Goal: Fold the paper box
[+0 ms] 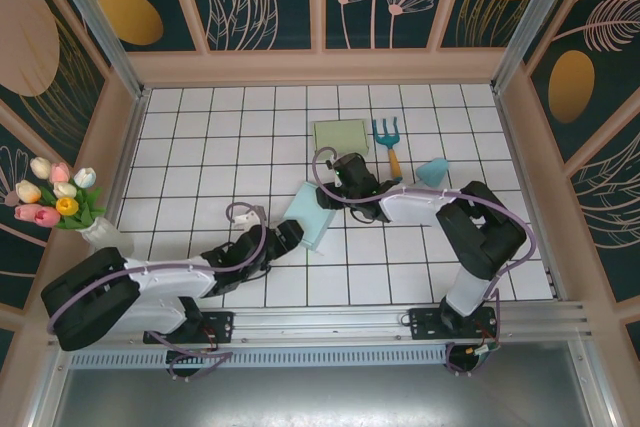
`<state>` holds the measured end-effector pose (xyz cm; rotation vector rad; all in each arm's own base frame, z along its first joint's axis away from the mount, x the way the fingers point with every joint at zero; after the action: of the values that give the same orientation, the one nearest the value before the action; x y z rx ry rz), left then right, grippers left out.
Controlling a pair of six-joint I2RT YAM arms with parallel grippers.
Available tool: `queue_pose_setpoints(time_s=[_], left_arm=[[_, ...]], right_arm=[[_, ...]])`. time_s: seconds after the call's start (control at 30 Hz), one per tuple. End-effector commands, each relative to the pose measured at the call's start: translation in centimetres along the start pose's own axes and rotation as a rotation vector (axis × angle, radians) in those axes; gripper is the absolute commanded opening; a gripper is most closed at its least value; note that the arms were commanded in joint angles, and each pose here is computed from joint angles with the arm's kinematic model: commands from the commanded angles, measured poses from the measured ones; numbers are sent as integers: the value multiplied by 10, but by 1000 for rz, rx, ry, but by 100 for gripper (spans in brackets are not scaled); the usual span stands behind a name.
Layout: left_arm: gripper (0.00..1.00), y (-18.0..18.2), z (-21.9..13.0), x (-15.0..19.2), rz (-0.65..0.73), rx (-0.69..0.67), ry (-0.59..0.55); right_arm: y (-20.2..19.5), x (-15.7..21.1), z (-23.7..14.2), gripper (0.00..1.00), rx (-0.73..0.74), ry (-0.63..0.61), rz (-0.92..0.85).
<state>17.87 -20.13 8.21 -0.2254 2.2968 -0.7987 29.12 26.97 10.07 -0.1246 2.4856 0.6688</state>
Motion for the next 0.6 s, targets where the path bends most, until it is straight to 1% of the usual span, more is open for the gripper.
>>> queue_pose_setpoints(time_s=[0.0,0.1,0.23,0.3,0.43,0.57], left_arm=[[81,-24,4,-11,-32,79,-32],[80,-29,7,-16,-23,64,-53],[73,-36,11,-24,9,32,-83],[71,-38,15,-25,19,19,-87],[69,-36,23,-29,48,-34,-106],[67,-37,27,-43,96,-94,-146]], right_arm=[[-2,6,4,48,-19,28,9],[-2,13,1,48,-49,50,23],[-1,21,-5,47,-95,77,48],[2,23,-9,47,-131,81,56],[14,20,-24,43,-225,69,60],[27,13,-37,42,-316,41,56]])
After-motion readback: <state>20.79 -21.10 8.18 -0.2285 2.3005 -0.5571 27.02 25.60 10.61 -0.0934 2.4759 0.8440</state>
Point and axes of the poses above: each hand's point on the last joint's axis, 136 mm out from that joint toward the fingers, its own z axis out along the fingers, its own y axis along the line the jaws close on, x = y × z, the point moved 6 cm from there along -z, back along the fingers, and after that the axes turned 15 degrees about z, right-handed, at the moved point
